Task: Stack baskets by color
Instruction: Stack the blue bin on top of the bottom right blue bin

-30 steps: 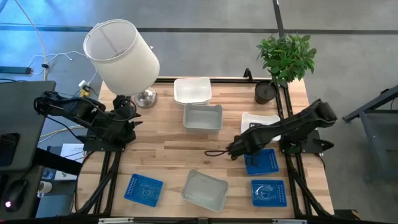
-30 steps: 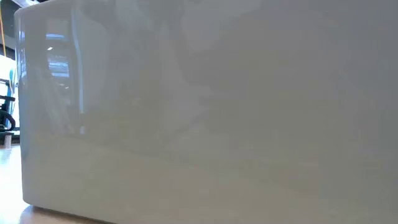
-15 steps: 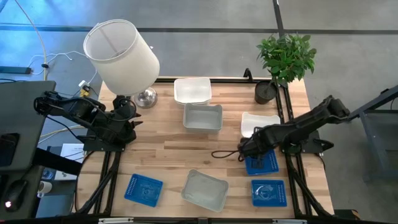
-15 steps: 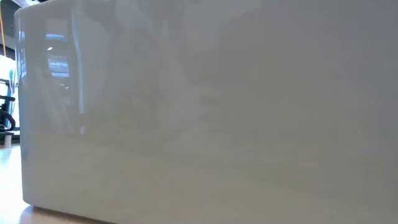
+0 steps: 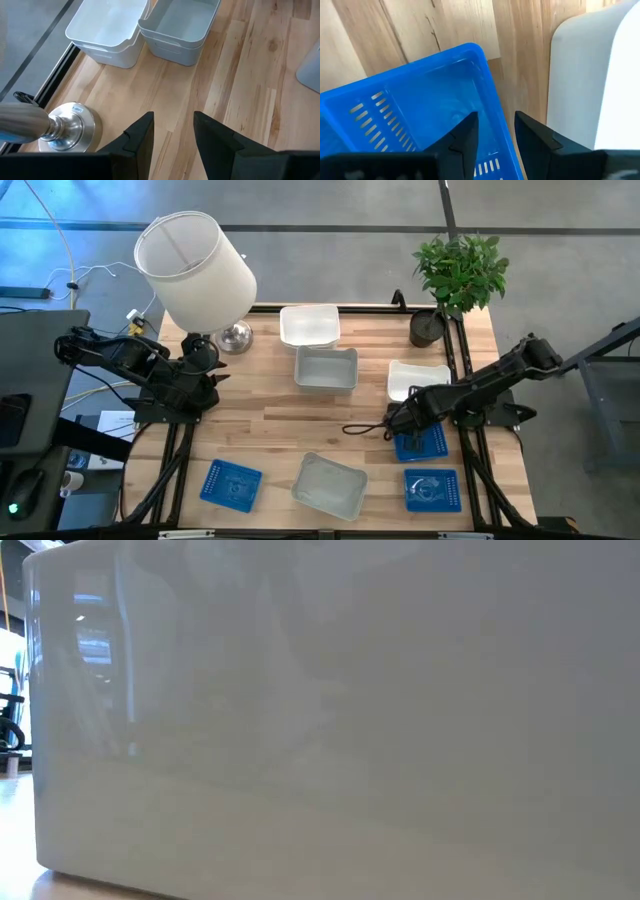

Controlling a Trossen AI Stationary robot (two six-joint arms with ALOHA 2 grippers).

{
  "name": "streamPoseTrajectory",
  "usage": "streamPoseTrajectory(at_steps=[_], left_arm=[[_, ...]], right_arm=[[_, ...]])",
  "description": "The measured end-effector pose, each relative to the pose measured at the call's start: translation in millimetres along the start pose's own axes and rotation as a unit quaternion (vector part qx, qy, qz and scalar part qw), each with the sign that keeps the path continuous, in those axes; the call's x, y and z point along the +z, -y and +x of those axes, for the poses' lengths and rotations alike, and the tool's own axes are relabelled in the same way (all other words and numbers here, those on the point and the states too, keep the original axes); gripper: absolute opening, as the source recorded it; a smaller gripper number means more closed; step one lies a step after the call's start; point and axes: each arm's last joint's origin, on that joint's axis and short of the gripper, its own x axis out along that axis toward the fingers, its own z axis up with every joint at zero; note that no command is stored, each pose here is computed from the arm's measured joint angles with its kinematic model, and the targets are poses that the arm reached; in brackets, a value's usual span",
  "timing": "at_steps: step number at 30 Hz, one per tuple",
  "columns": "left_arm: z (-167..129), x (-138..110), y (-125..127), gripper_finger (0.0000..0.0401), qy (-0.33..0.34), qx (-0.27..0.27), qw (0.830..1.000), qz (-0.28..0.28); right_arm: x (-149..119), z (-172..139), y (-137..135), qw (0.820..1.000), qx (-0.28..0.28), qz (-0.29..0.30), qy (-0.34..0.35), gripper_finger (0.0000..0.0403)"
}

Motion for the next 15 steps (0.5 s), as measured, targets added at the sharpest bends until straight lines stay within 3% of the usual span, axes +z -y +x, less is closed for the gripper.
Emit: streamPoseTrajectory(at_steps=[15], left_arm=[[0.0,0.0,0.0,0.0126,0.0,0.0,1.0,0.0]], right_arm=[[-10.1,23.1,4.3,1.0,-0.006,0.025,-0.018,0.0113]])
